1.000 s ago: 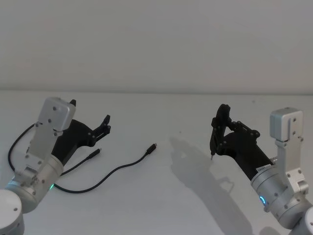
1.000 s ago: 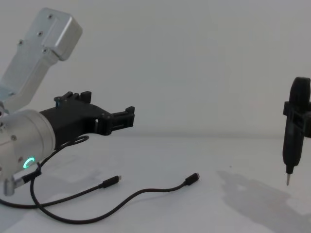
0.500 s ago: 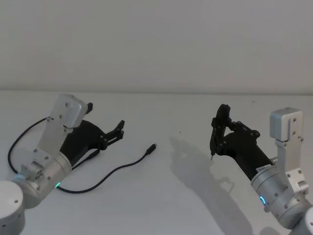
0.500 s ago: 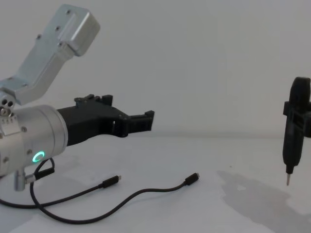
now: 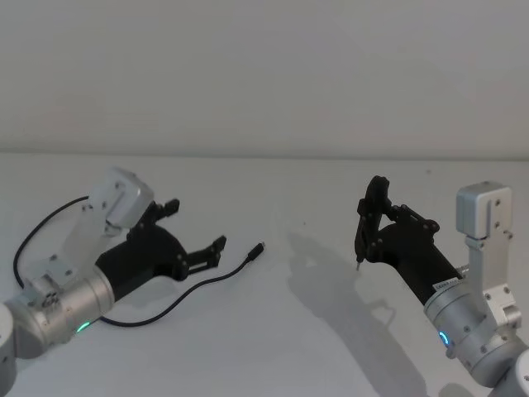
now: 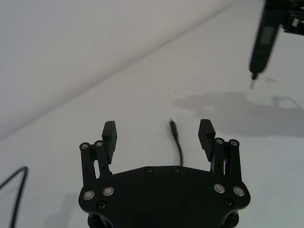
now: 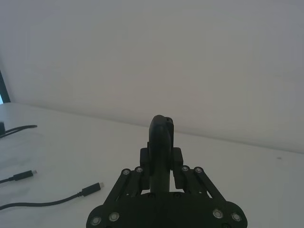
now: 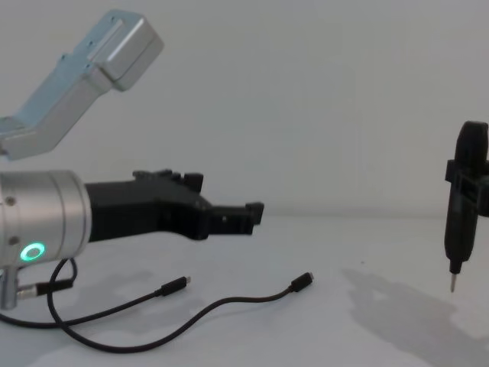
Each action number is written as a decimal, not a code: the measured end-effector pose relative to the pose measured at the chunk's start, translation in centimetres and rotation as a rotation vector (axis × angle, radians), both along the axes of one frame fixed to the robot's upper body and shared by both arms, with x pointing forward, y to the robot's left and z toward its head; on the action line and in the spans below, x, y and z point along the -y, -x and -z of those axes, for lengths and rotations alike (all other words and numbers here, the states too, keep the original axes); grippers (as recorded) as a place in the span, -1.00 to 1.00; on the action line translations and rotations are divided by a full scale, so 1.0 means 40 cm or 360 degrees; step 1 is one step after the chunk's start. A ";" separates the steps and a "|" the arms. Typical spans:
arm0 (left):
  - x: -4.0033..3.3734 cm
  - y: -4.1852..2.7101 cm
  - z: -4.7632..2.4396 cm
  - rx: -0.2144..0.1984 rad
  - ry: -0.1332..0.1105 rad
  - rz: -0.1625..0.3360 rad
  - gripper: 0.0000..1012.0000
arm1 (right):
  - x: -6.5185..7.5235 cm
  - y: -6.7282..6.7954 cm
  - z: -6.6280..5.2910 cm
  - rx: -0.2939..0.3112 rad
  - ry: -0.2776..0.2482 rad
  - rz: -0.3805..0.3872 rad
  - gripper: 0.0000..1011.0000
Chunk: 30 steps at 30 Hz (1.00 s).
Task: Pick up the data cable with the one hand.
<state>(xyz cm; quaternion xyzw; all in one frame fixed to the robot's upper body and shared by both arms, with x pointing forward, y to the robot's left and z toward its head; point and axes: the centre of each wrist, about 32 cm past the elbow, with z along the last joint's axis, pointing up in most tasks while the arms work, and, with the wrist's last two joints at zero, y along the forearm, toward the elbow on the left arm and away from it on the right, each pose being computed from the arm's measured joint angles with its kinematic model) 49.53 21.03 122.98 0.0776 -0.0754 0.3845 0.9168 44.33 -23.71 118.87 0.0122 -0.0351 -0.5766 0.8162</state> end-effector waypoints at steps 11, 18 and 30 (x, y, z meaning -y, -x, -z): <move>-0.042 0.011 0.024 -0.0175 -0.0012 0.0105 0.98 | 0.000 0.000 0.000 0.0000 0.0000 0.0000 -0.46; -0.047 0.002 0.038 -0.0231 -0.0025 0.0133 0.98 | 0.000 0.000 0.000 0.0000 0.0000 0.0000 -0.46; -0.026 -0.036 0.055 -0.0295 -0.0056 0.0188 0.98 | 0.000 0.000 0.000 0.0000 0.0000 0.0000 -0.46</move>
